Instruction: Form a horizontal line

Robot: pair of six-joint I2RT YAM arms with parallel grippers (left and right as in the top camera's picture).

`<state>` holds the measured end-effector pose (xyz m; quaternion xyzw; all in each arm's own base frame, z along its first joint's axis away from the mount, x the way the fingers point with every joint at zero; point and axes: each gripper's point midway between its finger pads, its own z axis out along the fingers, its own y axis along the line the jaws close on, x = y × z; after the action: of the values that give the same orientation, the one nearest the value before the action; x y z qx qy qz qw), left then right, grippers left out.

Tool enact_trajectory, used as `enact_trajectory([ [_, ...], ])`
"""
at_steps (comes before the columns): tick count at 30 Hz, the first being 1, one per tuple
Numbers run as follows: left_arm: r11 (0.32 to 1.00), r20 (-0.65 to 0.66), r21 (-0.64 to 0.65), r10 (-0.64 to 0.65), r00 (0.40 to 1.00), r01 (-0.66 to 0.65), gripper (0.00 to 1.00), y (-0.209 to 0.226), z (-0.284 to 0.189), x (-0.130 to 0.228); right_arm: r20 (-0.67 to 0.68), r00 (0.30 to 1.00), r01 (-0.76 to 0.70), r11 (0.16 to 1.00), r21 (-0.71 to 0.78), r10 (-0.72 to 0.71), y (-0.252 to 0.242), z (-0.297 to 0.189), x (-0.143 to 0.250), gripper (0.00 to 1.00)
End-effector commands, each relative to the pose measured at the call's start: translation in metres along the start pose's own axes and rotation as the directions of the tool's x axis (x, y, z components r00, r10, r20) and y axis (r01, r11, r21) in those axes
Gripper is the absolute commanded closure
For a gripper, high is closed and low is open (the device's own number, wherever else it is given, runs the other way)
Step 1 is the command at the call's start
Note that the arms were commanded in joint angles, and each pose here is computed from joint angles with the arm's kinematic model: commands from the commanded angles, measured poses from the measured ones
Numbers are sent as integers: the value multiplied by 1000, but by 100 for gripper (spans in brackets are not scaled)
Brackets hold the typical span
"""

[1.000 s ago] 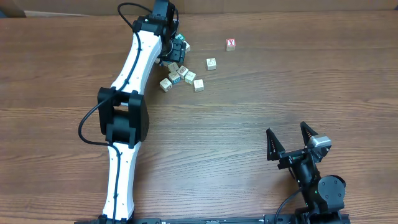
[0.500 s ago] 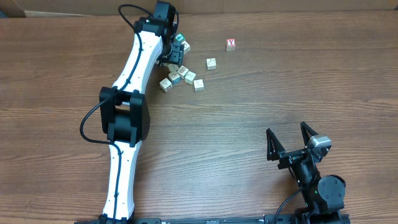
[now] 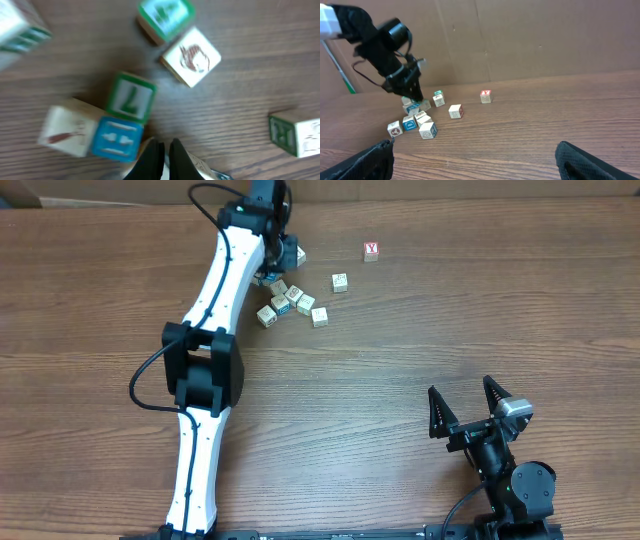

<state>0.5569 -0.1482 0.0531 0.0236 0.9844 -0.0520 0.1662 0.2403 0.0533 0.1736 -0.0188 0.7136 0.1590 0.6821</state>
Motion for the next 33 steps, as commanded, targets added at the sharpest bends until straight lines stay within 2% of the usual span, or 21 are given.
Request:
enact_trajectory([
  [1, 999, -74, -50, 14, 997, -18, 95, 1, 33, 24, 0, 1000, -3, 1000, 11, 3, -3, 0, 3, 0],
  [9, 947, -80, -313, 42, 996, -65, 89, 61, 24, 22, 0, 1000, -3, 1000, 11, 3, -3, 0, 3, 0],
  [14, 939, -102, -342, -2, 995, -33, 82, 91, 21, 26, 0, 1000, -3, 1000, 11, 3, -3, 0, 3, 0],
  [20, 964, -105, -260, -79, 991, 49, 71, 103, 24, 26, 0, 1000, -3, 1000, 11, 3, -3, 0, 3, 0],
  [25, 996, -85, -69, -58, 995, 52, 42, 75, 30, 16, 0, 1000, -3, 1000, 11, 3, -3, 0, 3, 0],
  [27, 999, -68, -20, -40, 997, 38, 33, 64, 31, 11, 0, 1000, -3, 1000, 11, 3, -3, 0, 3, 0],
  [28, 999, -60, -7, -32, 998, 31, 25, 60, 31, 9, 0, 1000, -3, 1000, 11, 3, -3, 0, 3, 0],
  [30, 1000, -43, 6, -4, 999, 5, 17, 52, 32, 5, 0, 1000, -3, 1000, 11, 3, -3, 0, 3, 0],
  [33, 998, -17, 19, 55, 998, -54, 13, 39, 32, 0, 0, 1000, -3, 1000, 11, 3, -3, 0, 3, 0],
])
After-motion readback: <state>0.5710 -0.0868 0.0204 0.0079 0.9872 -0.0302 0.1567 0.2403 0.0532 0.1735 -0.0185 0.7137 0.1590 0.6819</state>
